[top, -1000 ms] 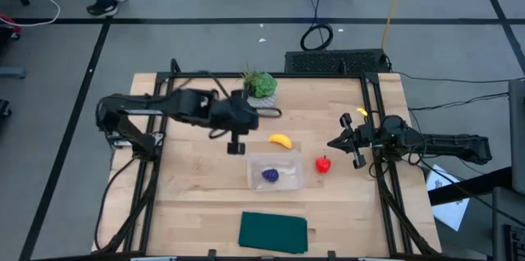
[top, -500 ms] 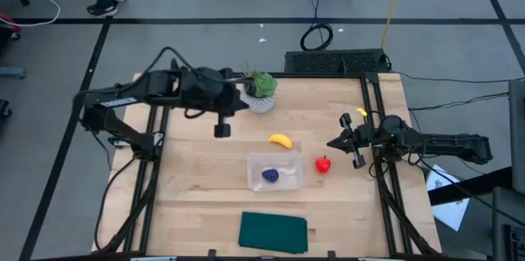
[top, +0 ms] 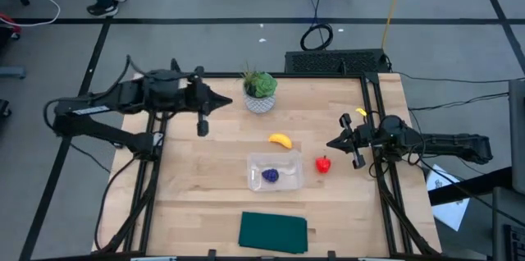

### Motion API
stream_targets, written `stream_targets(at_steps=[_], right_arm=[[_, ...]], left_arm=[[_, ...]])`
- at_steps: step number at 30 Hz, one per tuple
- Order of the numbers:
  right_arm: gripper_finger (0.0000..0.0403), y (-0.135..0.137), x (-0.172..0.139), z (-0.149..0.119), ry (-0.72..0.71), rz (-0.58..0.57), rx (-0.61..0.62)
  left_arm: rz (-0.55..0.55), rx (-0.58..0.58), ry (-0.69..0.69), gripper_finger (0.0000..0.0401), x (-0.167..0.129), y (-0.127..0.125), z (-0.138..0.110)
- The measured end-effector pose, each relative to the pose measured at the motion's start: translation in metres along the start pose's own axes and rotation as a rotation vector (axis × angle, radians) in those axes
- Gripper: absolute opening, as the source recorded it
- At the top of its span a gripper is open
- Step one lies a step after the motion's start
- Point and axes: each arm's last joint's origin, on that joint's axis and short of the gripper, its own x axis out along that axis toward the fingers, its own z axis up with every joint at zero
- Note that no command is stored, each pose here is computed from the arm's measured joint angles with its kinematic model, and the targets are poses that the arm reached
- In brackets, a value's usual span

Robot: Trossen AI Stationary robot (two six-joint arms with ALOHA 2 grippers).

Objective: Pick and placing Produce into tupperware
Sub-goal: Put the banana into the transparent bin

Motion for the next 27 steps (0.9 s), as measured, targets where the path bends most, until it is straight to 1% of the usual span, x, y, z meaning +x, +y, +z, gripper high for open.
stream_targets(at_steps=[2, 5, 10, 13, 18, 22, 24, 27], right_arm=[[0.0, 0.0, 0.0, 0.0, -0.001, 0.0, 0.0], [0.0, 0.0, 0.0, 0.0, -0.001, 0.0, 0.0], [0.0, 0.0, 0.0, 0.001, -0.006, 0.0, -0.003], [0.0, 0.0, 0.0, 0.001, -0.006, 0.0, -0.003], [0.0, 0.0, 0.0, 0.0, -0.005, -0.001, -0.002], [0.0, 0.0, 0.0, 0.001, -0.005, -0.001, -0.002], [0.0, 0.0, 0.0, 0.0, -0.005, -0.001, -0.002], [0.0, 0.0, 0.0, 0.0, -0.005, -0.001, -0.002]], left_arm=[[0.007, -0.004, -0.032, 0.0002, -0.008, 0.002, -0.006], [-0.014, -0.006, -0.081, 0.0001, -0.022, 0.003, -0.012], [-0.009, -0.021, -0.152, 0.0001, -0.034, 0.001, -0.027], [0.0, -0.041, -0.187, 0.0002, -0.032, -0.001, -0.039], [0.002, -0.081, -0.229, 0.0004, -0.022, -0.006, -0.064], [-0.046, -0.079, -0.316, 0.0005, -0.021, -0.01, -0.076], [-0.049, -0.077, -0.319, 0.0003, -0.021, -0.011, -0.084], [0.015, -0.069, -0.284, 0.0002, -0.02, -0.012, -0.097]])
